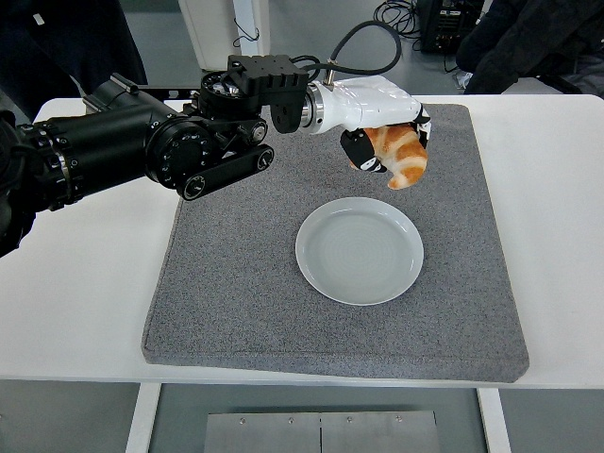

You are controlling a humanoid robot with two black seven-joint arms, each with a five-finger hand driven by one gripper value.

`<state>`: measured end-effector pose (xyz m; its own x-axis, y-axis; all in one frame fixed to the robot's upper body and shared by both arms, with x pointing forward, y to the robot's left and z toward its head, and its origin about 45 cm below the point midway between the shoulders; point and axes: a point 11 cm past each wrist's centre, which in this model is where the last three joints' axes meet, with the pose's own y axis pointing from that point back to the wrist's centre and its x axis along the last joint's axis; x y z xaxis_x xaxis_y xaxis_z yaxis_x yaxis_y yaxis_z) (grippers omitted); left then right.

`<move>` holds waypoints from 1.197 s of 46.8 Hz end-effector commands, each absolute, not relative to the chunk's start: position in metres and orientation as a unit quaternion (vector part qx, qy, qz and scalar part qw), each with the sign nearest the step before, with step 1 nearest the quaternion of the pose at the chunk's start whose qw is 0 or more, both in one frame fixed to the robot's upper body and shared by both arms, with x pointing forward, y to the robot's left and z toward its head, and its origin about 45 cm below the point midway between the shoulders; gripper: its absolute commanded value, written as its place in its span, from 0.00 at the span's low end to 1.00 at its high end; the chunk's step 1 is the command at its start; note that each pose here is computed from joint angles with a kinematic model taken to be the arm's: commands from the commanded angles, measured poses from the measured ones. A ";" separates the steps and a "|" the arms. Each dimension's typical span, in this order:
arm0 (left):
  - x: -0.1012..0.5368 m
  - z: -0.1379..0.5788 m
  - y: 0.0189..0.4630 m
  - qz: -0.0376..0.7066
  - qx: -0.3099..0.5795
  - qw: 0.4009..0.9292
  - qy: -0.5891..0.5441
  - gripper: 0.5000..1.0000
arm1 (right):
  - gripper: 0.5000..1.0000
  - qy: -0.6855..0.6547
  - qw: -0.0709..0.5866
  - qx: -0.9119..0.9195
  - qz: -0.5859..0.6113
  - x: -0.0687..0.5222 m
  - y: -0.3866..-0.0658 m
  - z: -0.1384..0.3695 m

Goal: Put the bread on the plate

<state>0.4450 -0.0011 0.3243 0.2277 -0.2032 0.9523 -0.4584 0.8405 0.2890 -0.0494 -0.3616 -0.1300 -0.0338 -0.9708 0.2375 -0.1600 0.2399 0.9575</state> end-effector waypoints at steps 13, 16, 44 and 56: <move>0.407 0.276 -0.009 0.008 0.266 0.747 -0.610 0.00 | 1.00 -0.599 0.511 0.472 -0.397 -0.049 -0.362 -0.130; 0.405 0.265 -0.004 -0.008 0.278 0.740 -0.613 0.00 | 1.00 -0.599 0.511 0.471 -0.397 -0.050 -0.362 -0.130; 0.401 0.230 0.014 -0.040 0.309 0.723 -0.616 0.00 | 1.00 -0.599 0.511 0.472 -0.397 -0.049 -0.362 -0.130; 0.404 0.232 0.015 -0.031 0.312 0.726 -0.612 0.47 | 1.00 -0.599 0.511 0.471 -0.398 -0.049 -0.362 -0.130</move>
<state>0.4030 0.0150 0.2308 0.2457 -0.4322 0.8676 -0.3349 0.8021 0.4944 -0.0494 -0.3616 -0.1300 -0.0335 -0.9708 0.2375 -0.1601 0.2398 0.9575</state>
